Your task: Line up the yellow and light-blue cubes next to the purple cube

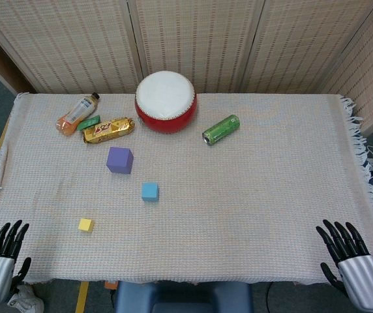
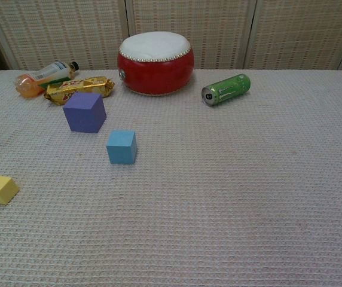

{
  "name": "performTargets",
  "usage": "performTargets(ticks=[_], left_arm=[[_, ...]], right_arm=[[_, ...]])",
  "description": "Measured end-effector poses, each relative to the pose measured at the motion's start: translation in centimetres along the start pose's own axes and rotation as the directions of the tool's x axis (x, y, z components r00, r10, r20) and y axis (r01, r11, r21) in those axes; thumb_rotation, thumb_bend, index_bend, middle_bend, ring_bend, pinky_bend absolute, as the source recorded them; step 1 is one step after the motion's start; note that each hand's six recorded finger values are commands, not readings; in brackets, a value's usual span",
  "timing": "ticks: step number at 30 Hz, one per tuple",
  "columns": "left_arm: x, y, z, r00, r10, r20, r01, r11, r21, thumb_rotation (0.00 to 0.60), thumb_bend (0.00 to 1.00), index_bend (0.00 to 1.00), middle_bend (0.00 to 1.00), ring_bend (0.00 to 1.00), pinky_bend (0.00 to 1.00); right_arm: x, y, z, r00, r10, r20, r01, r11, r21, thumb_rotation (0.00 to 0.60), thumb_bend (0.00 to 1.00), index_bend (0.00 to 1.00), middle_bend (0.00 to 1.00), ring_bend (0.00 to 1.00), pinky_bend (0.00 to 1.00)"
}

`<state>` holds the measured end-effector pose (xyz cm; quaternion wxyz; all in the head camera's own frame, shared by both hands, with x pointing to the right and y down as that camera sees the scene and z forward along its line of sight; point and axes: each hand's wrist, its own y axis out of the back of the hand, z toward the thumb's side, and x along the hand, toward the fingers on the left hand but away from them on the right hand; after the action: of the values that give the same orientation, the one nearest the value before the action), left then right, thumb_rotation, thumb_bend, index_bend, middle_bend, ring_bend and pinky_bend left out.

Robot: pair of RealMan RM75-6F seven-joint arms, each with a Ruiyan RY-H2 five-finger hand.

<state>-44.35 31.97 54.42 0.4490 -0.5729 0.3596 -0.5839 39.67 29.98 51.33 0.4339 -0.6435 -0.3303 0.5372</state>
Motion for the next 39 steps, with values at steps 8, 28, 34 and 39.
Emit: performTargets(ticks=[8,28,34,39], left_arm=[[2.0,-0.5,1.2,0.999,-0.027,0.019,0.028,1.0,-0.009,0.6,0.38,0.0,0.09,0.1,0.39],[12.7,-4.4,14.9,0.934,-0.353,0.062,0.352,0.936,0.026,0.6,0.39,0.07,1.0,1.0,1.0],[15.7,-4.7,20.9,0.92,-0.365,0.143,0.371,0.928,-0.018,0.6,0.38,0.07,1.0,1.0,1.0],[17.8,-4.8,23.2,0.921,-0.356,0.159,0.369,0.928,-0.057,0.6,0.38,0.1,1.0,1.0,1.0]], right_arm=[[-1.3,-1.2,-0.5,0.998,0.048,0.038,-0.048,0.999,0.001,0.6,0.1,0.0,0.0,0.0,0.0],[-3.2,-2.8,-1.2,0.991,0.116,0.066,-0.115,0.993,-0.019,0.6,0.1,0.0,0.0,0.0,0.0],[-3.4,-2.9,-1.7,0.988,0.128,0.081,-0.127,0.992,-0.024,0.6,0.1,0.0,0.0,0.0,0.0],[-3.4,-3.0,-2.2,0.986,0.139,0.098,-0.137,0.99,-0.028,0.6,0.1,0.0,0.0,0.0,0.0]])
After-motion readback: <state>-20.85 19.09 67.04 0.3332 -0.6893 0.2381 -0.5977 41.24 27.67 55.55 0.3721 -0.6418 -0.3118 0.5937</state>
